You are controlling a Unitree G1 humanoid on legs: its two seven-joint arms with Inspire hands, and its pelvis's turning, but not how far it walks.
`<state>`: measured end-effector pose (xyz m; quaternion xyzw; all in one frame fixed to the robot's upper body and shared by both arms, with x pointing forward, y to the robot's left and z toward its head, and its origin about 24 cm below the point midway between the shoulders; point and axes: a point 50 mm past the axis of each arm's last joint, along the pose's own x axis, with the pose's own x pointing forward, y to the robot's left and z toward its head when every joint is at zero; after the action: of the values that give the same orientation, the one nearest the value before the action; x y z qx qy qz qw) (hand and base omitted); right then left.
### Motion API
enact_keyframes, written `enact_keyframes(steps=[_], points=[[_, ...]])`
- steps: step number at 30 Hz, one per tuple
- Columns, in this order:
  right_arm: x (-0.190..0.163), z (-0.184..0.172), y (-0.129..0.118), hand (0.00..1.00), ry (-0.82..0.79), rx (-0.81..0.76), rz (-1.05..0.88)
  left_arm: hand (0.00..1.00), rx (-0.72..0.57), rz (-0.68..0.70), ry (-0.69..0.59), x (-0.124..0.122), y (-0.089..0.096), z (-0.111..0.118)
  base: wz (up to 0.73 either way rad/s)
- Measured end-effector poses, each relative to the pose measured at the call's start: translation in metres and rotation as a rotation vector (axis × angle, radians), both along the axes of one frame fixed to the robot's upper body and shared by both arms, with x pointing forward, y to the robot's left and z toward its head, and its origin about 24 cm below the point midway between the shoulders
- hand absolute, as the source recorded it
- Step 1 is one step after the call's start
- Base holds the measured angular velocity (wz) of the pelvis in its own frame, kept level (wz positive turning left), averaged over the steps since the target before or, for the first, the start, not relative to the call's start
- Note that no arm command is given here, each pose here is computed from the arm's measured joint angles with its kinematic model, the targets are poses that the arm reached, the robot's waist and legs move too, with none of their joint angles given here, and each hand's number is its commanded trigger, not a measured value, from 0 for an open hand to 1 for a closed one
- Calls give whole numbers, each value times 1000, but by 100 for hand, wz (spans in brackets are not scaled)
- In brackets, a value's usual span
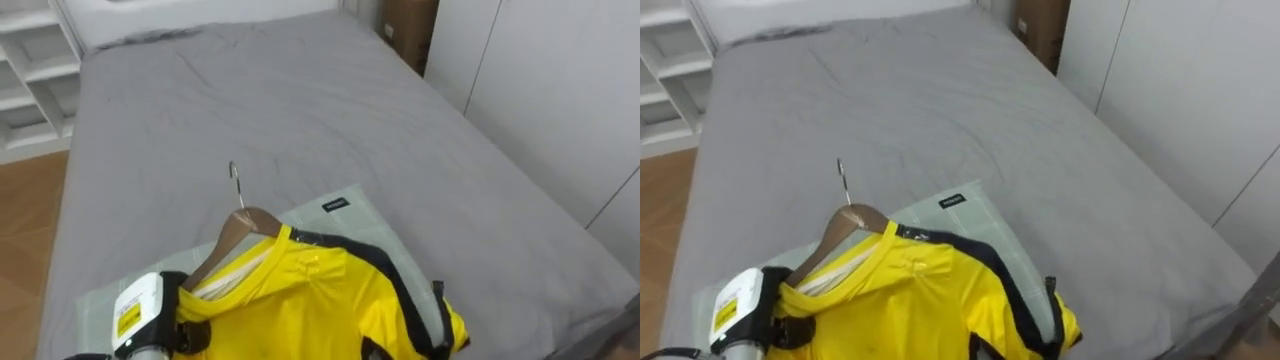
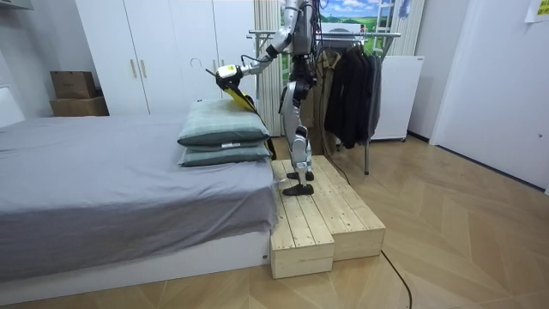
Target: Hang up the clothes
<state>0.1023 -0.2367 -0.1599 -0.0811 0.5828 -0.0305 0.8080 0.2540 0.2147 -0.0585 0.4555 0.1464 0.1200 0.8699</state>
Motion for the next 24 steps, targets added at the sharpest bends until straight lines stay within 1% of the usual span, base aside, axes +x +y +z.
enact_keyframes(steps=[3,8,13,16,18,20,24], points=[[-6,0,-4,0,8,-18,-21,100,-4,-3,-6,-2,-1,0,1],[-7,0,-5,0,6,-16,-36,100,-4,2,-19,-9,-1,-1,0],[-7,0,-5,0,2,-14,-45,100,-6,-3,-32,-11,-2,0,0],[-9,0,-6,0,-6,-12,-68,100,-15,-22,-90,-8,-6,10,3],[-11,0,-8,0,-6,-17,-92,100,-30,-46,-173,-2,-11,25,5],[-12,0,-8,0,-7,-20,-91,100,-35,-54,-229,2,-13,34,0],[-15,-1,-10,0,0,-24,-99,100,-39,-55,-278,5,-11,42,0]])
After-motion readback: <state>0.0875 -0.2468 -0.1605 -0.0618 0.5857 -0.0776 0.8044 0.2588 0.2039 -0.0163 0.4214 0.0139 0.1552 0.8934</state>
